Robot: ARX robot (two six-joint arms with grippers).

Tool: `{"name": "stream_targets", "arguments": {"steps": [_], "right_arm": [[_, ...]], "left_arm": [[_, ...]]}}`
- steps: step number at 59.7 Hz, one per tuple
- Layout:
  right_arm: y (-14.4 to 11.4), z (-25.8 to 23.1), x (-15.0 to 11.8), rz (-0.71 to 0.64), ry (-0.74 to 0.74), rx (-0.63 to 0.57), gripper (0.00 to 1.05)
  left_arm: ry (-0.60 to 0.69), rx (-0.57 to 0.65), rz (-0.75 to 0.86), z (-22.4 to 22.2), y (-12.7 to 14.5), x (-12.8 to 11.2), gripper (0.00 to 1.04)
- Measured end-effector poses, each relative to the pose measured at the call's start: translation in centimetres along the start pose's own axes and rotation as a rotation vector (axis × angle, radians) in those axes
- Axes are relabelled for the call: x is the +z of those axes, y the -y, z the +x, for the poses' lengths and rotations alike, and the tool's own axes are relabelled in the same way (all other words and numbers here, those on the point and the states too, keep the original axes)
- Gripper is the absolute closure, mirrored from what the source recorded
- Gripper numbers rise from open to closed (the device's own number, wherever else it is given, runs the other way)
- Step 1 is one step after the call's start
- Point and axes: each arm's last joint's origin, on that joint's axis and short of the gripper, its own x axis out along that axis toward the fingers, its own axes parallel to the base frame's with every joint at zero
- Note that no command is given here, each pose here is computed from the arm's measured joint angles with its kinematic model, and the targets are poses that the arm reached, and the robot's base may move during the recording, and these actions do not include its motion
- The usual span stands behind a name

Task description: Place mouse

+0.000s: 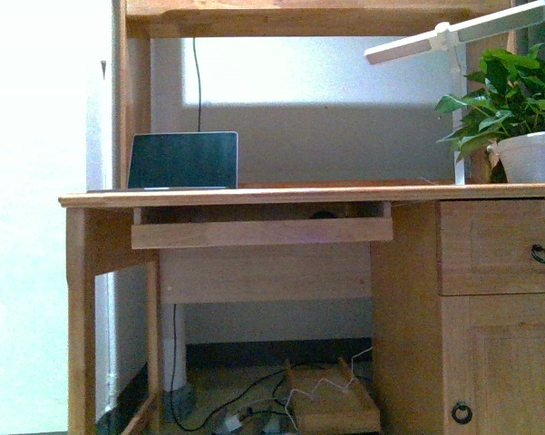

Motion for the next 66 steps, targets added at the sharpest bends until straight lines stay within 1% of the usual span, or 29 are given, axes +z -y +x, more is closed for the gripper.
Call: {"name": "stream_targets", "arguments": {"steps": [66], "right_arm": [[0.00, 0.00, 0.00, 0.000, 0.000, 0.000, 0.07]], "left_arm": [[0.000, 0.000, 0.000, 0.00, 0.00, 0.00, 0.08]]}}
